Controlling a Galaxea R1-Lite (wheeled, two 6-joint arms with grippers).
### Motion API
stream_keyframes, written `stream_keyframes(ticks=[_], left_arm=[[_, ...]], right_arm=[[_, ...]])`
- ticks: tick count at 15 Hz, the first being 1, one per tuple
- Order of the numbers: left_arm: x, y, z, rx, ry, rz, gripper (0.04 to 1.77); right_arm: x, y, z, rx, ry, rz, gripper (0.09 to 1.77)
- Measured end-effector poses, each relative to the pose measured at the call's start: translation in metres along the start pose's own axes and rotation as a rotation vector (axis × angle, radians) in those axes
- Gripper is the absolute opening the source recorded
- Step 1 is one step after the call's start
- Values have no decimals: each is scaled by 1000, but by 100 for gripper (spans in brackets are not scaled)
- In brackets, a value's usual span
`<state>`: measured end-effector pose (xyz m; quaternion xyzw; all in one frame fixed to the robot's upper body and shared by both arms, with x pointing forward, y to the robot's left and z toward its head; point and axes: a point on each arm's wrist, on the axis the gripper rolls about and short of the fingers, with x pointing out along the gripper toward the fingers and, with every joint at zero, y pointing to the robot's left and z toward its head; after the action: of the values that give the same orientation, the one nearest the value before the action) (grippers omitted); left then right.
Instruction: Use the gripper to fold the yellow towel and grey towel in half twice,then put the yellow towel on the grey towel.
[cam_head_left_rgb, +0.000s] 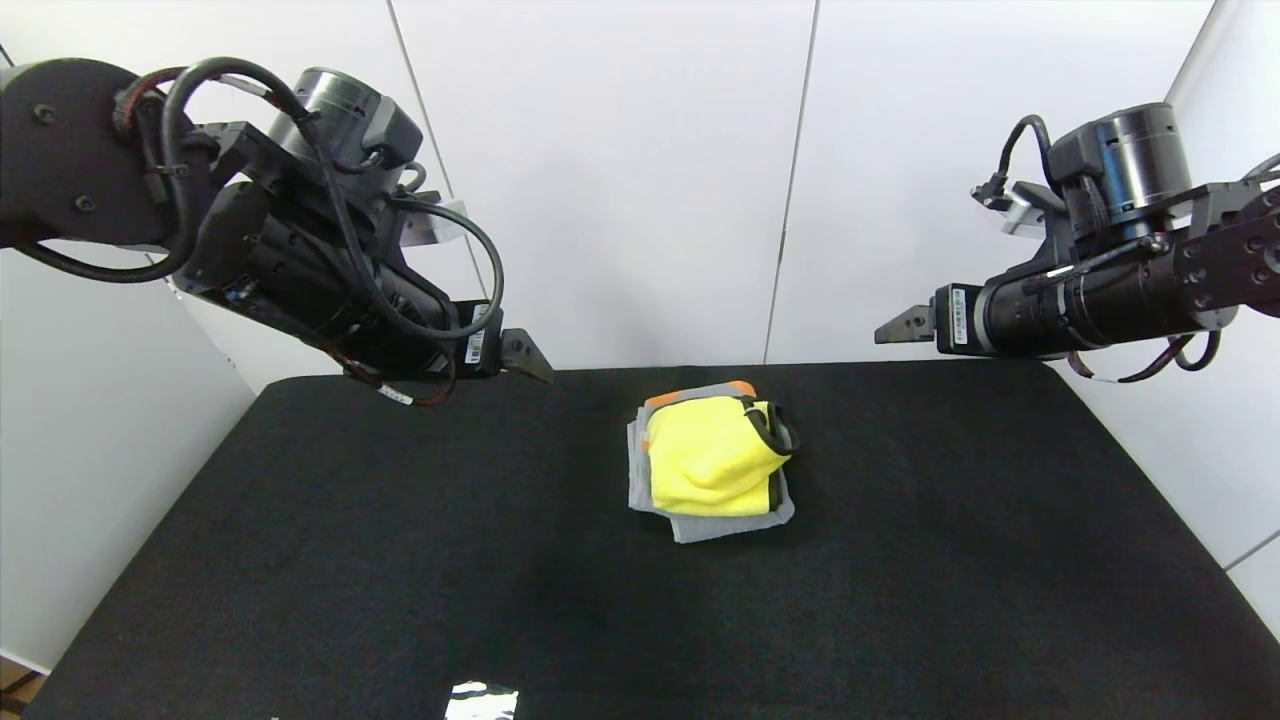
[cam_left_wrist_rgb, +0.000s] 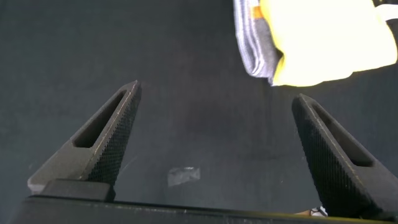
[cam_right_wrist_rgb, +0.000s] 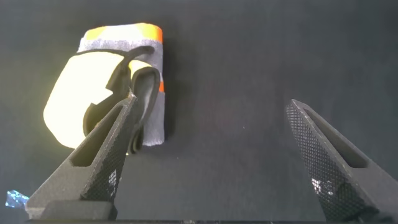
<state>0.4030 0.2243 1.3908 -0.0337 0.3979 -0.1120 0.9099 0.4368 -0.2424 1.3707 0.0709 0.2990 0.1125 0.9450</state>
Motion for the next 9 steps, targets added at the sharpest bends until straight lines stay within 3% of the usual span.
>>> stream_keyframes(ticks=[6,9], left_arm=[[-21,10,-15,15,-64,-1,172],[-29,19,-26,33,-146,-2,172]], right_arm=[[-23,-6,-12,-28,-57,0,171],[-46,-8,-22,-32,-69,2,171]])
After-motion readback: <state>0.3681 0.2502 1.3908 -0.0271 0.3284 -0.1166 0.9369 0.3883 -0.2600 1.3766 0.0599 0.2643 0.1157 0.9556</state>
